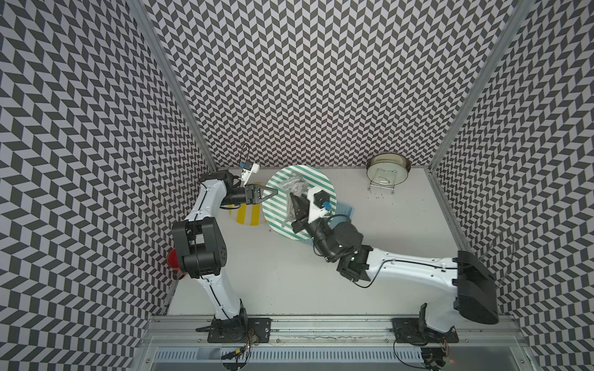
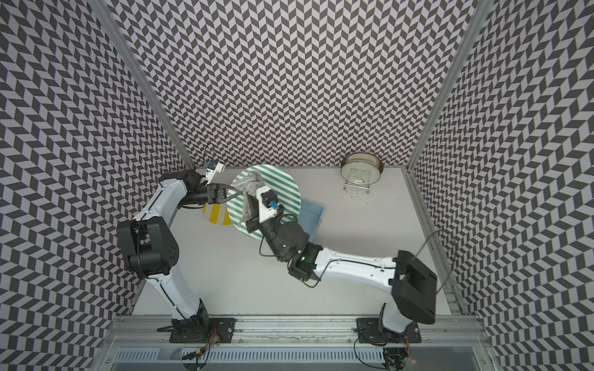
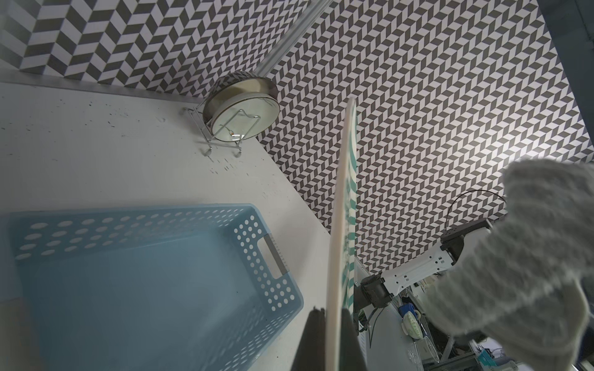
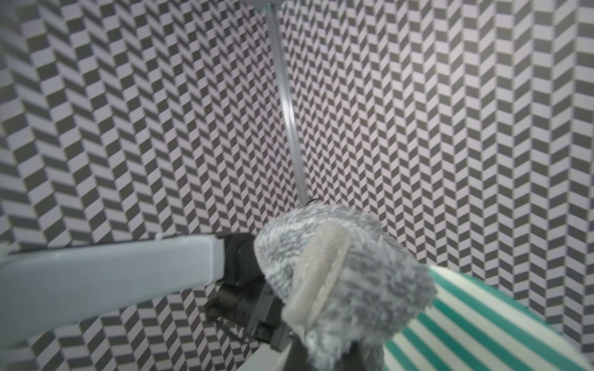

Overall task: Wipe the wet plate dry
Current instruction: Wipe the plate with towel, then place the plate on the plate.

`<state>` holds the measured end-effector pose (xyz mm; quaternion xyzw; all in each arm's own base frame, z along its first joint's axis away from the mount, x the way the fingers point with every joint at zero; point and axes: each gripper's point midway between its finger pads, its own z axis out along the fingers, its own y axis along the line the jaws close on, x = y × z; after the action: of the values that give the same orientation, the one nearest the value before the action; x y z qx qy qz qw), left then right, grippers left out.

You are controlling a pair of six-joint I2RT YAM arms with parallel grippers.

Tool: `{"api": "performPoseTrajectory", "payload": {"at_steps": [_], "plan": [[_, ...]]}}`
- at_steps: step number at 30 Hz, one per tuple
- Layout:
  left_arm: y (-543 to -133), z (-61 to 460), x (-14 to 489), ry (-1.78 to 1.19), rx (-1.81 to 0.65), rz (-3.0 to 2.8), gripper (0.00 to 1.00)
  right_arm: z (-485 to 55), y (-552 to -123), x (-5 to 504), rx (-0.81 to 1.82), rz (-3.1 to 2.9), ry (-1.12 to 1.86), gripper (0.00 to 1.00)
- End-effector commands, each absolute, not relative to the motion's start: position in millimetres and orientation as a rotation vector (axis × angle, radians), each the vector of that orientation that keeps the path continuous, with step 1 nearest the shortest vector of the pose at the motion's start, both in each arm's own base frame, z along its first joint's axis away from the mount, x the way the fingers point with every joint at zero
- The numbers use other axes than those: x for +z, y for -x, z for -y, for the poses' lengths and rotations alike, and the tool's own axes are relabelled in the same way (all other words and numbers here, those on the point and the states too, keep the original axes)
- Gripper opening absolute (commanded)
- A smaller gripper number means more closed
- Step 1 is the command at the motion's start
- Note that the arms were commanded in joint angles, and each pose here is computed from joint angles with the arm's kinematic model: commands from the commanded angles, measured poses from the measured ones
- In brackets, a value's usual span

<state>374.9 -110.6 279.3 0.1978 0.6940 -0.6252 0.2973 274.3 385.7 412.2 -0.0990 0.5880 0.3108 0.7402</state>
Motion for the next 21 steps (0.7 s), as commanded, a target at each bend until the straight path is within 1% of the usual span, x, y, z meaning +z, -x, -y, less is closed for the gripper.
{"api": "performPoseTrajectory", "payload": {"at_steps": [1, 5, 10, 14, 17, 21], "plan": [[-392, 86, 307, -0.44, -1.707, -1.684, 0.0, -352, -287, 377, 0.621, -1.431, 0.17, 0.0], [-404, 64, 316, -0.392, -1.687, -1.67, 0.0, -302, -293, 354, 0.566, -1.489, 0.102, 0.0], [-407, 61, 339, -0.423, -1.666, -1.656, 0.0, -259, -302, 325, 0.485, -1.567, 0.02, 0.0], [-413, 59, 347, -0.445, -1.638, -1.668, 0.0, -224, -310, 301, 0.45, -1.629, -0.059, 0.0], [-421, 48, 343, -0.416, -1.617, -1.703, 0.0, -199, -312, 287, 0.403, -1.666, -0.095, 0.0], [-433, 13, 325, -0.313, -1.57, -1.745, 0.0, -174, -305, 274, 0.334, -1.688, -0.11, 0.0]]}}
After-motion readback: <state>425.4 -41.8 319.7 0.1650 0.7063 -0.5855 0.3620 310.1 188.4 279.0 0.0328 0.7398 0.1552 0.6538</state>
